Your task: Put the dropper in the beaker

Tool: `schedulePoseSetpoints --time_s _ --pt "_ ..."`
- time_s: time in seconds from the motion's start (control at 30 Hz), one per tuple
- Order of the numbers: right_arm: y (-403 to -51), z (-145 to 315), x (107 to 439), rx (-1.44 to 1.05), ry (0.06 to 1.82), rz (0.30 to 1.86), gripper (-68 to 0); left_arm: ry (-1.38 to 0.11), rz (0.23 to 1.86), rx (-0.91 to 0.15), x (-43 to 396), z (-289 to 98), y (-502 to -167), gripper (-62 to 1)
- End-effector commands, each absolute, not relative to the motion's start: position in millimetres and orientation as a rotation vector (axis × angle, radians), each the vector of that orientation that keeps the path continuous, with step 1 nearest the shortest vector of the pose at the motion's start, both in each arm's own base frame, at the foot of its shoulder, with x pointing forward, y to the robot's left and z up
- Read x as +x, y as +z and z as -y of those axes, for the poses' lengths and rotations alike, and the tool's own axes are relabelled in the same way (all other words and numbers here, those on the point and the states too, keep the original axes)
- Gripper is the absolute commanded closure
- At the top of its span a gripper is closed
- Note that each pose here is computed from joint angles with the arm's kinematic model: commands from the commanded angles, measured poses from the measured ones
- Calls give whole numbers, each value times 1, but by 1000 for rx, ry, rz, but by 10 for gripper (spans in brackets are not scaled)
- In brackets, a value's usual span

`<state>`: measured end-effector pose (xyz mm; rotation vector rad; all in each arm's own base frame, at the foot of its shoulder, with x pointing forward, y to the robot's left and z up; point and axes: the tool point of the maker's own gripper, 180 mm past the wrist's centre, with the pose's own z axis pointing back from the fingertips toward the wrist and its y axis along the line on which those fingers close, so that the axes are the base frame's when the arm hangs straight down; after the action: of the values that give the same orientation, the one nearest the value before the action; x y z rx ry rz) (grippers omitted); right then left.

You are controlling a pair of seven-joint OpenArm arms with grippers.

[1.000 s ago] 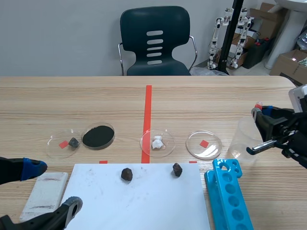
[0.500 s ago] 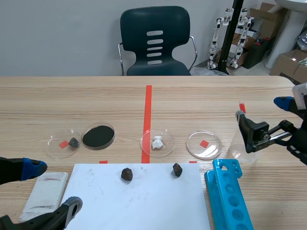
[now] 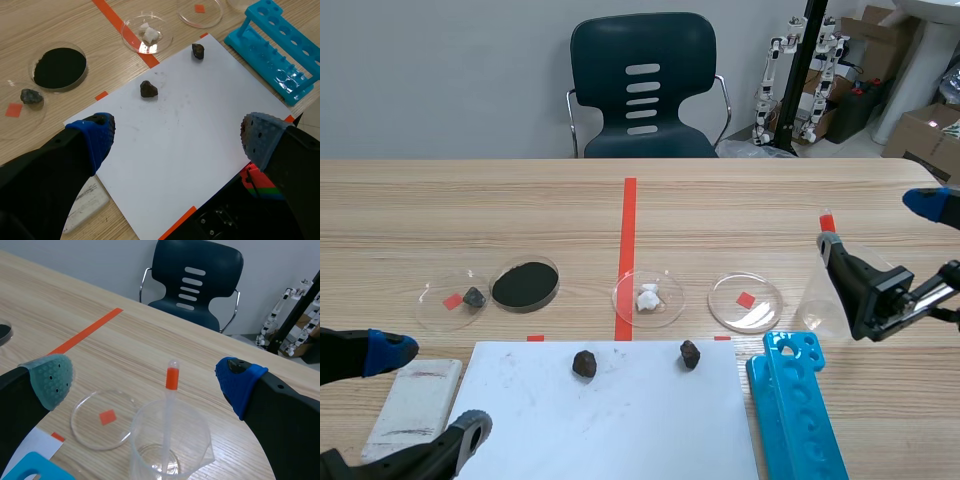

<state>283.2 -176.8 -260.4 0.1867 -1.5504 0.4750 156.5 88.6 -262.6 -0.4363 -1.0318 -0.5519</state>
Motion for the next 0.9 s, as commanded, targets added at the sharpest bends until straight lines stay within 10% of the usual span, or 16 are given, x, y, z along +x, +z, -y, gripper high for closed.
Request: schedulePoseSetpoints --time_s 0.0,0.87 --pt "-248 178 284 187 496 1585 -593 -546 1066 -456 158 -84 -252 -527" --pt "-247 179 280 181 537 1568 -593 -546 1066 -456 158 -84 -252 -527"
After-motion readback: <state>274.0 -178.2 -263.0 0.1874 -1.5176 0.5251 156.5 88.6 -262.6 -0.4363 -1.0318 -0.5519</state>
